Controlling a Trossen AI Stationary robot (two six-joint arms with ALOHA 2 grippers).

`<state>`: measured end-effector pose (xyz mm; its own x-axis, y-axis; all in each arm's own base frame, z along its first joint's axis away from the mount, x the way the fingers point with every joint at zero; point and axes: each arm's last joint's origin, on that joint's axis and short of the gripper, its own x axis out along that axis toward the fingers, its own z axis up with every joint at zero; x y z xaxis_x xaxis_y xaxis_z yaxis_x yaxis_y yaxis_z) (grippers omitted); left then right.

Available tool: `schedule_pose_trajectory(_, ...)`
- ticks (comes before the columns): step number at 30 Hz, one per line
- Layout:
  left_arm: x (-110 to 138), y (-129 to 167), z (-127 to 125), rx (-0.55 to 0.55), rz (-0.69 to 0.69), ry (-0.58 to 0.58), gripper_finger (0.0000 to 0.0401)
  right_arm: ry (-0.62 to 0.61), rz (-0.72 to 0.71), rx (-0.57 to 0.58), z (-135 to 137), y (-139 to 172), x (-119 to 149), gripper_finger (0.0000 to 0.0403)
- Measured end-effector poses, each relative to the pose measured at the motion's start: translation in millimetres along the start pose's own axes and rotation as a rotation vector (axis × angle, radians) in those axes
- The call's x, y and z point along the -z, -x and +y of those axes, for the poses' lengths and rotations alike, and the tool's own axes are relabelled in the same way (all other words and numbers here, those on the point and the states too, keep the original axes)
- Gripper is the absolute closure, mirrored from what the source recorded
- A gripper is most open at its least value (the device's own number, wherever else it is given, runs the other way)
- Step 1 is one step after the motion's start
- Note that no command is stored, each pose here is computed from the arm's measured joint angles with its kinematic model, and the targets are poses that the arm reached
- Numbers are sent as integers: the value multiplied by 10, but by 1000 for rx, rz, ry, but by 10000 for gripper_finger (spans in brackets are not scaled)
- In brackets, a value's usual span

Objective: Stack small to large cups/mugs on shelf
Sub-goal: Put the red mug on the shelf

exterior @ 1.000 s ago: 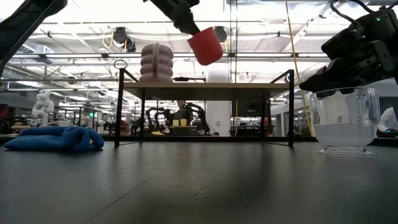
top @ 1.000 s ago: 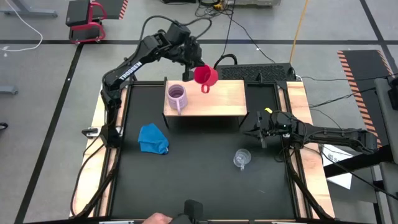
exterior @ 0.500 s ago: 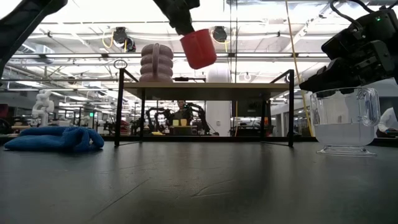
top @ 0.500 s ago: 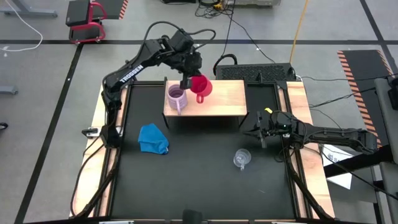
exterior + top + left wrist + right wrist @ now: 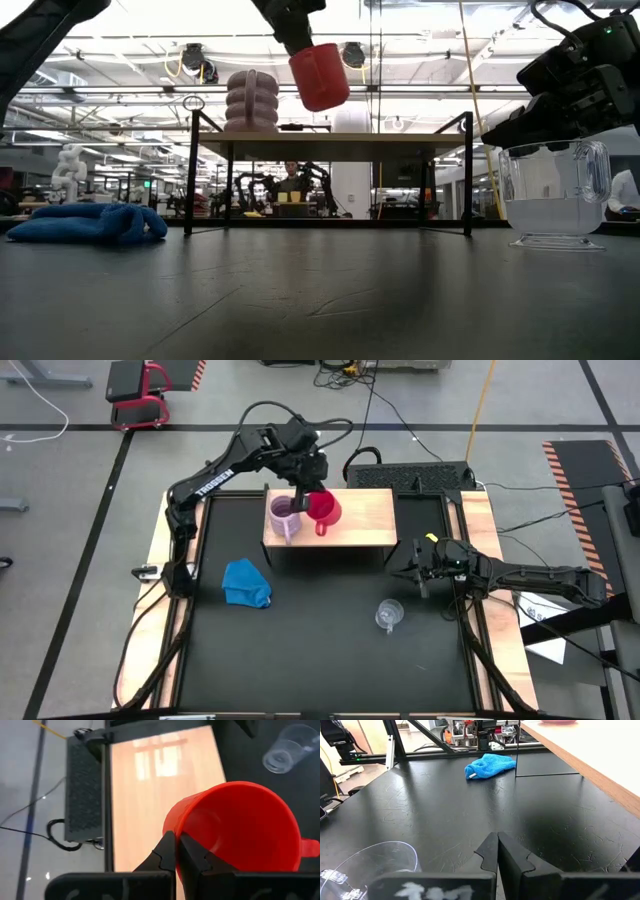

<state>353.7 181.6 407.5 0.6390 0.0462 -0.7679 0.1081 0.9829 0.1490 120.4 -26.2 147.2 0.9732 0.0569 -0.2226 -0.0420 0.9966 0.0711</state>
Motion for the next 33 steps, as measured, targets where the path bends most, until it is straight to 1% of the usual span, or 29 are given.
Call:
schedule_pose_trajectory(2, 18, -37, -29, 27, 29, -2, 398, 0, 0, 0, 0, 0, 0, 403)
schedule_pose_trajectory(4, 28, -112, -36, 30, 61, -3, 398, 0, 0, 0, 0, 0, 0, 403)
schedule_pose_trajectory(14, 58, -364, -42, 55, 134, -5, 398, -1, 0, 0, 0, 0, 0, 403)
schedule_pose_trajectory(23, 83, -456, -12, 21, 179, 14, 398, 0, 0, 0, 0, 0, 0, 403)
schedule_pose_trajectory(33, 114, -498, 43, 10, 190, 32, 398, -1, 0, 0, 0, 0, 0, 403)
